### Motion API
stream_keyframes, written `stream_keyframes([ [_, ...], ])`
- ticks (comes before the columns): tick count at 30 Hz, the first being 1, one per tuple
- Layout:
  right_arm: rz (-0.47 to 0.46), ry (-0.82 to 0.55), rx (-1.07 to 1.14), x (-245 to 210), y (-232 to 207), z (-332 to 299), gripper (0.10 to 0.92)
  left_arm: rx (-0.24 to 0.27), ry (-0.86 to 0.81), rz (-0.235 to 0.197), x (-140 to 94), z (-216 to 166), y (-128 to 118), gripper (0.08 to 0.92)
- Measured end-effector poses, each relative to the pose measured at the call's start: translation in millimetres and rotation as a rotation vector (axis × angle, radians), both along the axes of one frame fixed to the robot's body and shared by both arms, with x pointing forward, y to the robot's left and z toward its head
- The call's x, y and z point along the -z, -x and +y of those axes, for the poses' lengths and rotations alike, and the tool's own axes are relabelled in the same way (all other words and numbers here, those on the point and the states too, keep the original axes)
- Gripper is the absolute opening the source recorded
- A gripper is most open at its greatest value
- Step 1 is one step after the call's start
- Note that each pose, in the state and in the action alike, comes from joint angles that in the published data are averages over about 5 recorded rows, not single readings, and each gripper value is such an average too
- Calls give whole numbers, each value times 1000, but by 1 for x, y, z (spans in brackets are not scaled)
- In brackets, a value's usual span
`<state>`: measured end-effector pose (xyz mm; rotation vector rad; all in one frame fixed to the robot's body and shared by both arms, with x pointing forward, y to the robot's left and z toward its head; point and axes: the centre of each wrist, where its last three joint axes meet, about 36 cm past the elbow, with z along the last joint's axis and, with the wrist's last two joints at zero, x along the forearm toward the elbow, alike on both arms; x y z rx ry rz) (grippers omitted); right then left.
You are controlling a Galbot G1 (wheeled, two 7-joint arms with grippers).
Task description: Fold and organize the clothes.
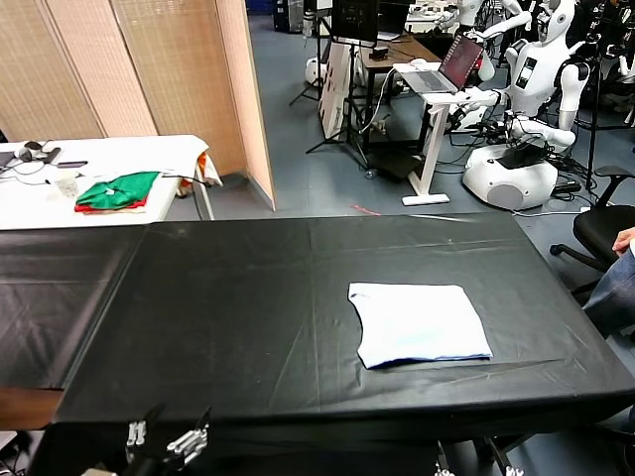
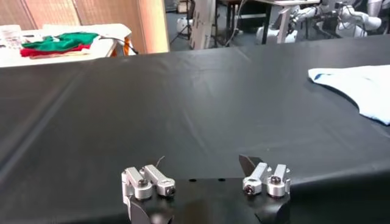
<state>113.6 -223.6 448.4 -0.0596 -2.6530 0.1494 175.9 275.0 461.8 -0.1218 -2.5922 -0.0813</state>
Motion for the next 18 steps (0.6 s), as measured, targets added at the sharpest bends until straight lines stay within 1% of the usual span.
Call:
stream_keyframes([
  [18, 10, -4, -1, 0, 1, 1, 907, 10, 3, 16, 1, 0, 3, 907],
])
